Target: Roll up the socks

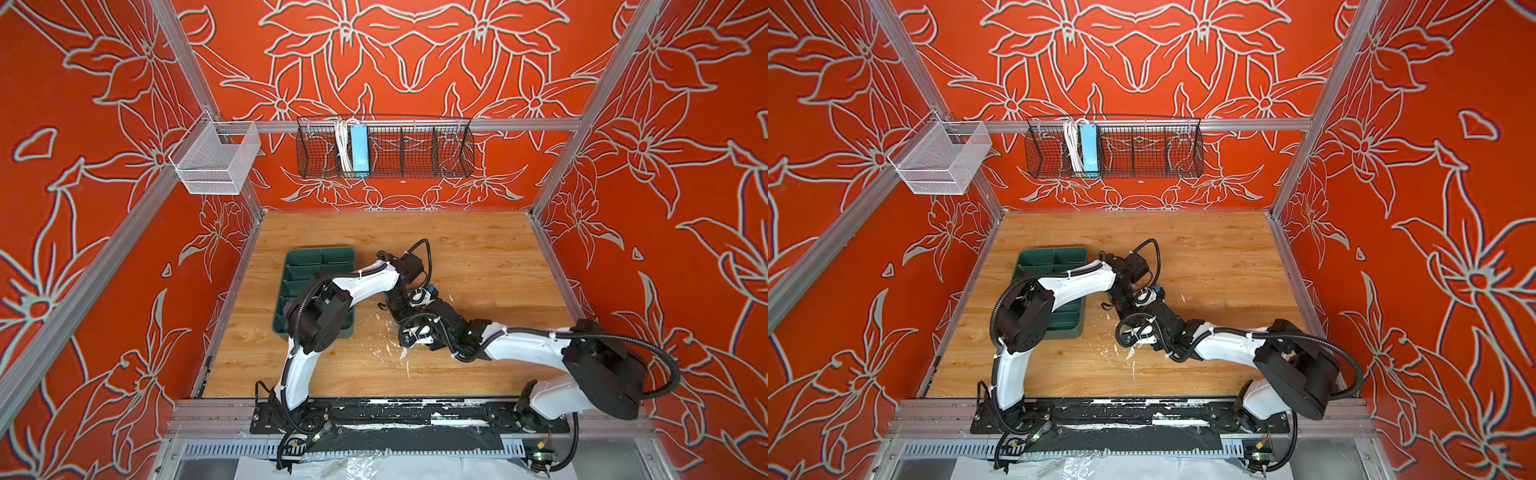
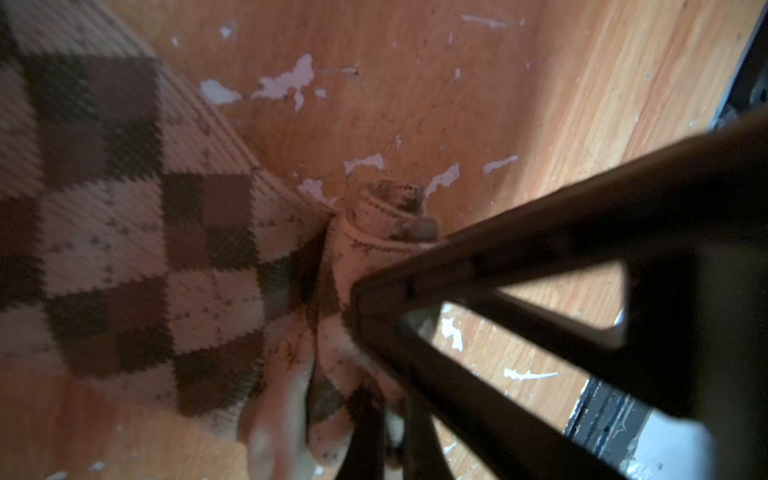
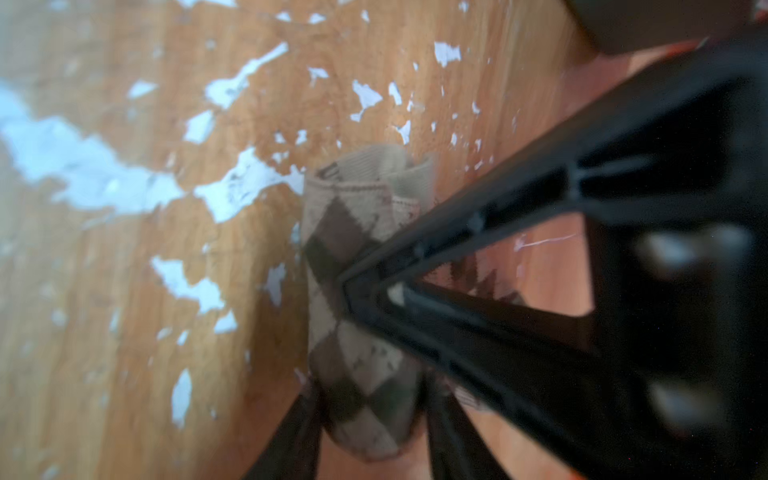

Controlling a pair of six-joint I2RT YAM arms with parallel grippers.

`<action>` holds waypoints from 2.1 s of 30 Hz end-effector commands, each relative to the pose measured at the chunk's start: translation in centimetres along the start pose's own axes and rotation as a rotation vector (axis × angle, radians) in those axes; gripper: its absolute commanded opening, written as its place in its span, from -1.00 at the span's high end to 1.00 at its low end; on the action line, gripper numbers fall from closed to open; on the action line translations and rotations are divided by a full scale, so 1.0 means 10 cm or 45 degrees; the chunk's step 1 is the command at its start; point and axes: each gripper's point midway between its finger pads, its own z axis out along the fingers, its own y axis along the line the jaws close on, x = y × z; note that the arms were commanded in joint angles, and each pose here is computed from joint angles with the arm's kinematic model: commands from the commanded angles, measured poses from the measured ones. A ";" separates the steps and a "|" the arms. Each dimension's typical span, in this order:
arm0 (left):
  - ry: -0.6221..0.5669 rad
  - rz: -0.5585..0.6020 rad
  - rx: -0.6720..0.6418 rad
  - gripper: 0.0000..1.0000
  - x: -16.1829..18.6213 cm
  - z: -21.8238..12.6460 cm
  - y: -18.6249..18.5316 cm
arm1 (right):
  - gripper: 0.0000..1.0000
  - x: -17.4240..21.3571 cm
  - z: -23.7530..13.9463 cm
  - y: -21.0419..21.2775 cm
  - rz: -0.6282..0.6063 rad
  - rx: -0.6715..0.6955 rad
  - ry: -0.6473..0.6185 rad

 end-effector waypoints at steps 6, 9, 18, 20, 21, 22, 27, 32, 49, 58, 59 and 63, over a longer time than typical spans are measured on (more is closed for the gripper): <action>-0.091 -0.037 -0.051 0.56 -0.02 -0.18 -0.03 | 0.94 0.05 0.05 0.14 0.087 -0.150 0.092; -0.186 -0.033 -0.127 0.41 -0.06 -0.37 -0.02 | 1.00 0.11 -0.01 0.26 0.144 -0.248 0.102; -0.491 -0.044 -0.525 0.16 0.02 -1.14 0.08 | 1.00 0.03 -0.33 0.49 0.439 -0.707 -0.033; -0.595 -0.086 -0.669 0.14 0.09 -1.39 0.12 | 1.00 0.00 -0.39 0.47 0.530 -0.796 -0.091; -0.646 -0.098 -0.728 0.13 0.13 -1.50 0.13 | 1.00 -0.02 -0.41 0.47 0.567 -0.837 -0.120; -0.710 -0.111 -0.795 0.12 0.16 -1.65 0.13 | 1.00 -0.04 -0.44 0.47 0.610 -0.894 -0.145; -0.992 0.067 -0.864 0.05 0.33 -2.06 -0.23 | 1.00 -0.01 -0.45 0.49 0.812 -1.189 -0.118; -1.072 0.602 -0.813 -0.16 0.41 -1.82 -0.85 | 1.00 0.28 -0.19 0.50 0.956 -1.307 0.082; -0.358 0.973 -1.030 -0.12 -0.16 -0.23 -0.45 | 0.85 0.54 -0.01 0.41 0.931 -1.281 0.145; -0.193 0.936 -1.077 0.12 -0.15 0.13 -0.15 | 0.85 0.52 -0.02 0.41 0.933 -1.288 0.115; -0.167 0.929 -1.068 0.21 -0.11 0.17 -0.13 | 0.85 0.53 -0.01 0.40 0.941 -1.279 0.107; -0.054 0.879 -1.016 0.61 0.07 0.28 -0.04 | 0.85 0.57 0.01 0.15 1.010 -1.121 0.030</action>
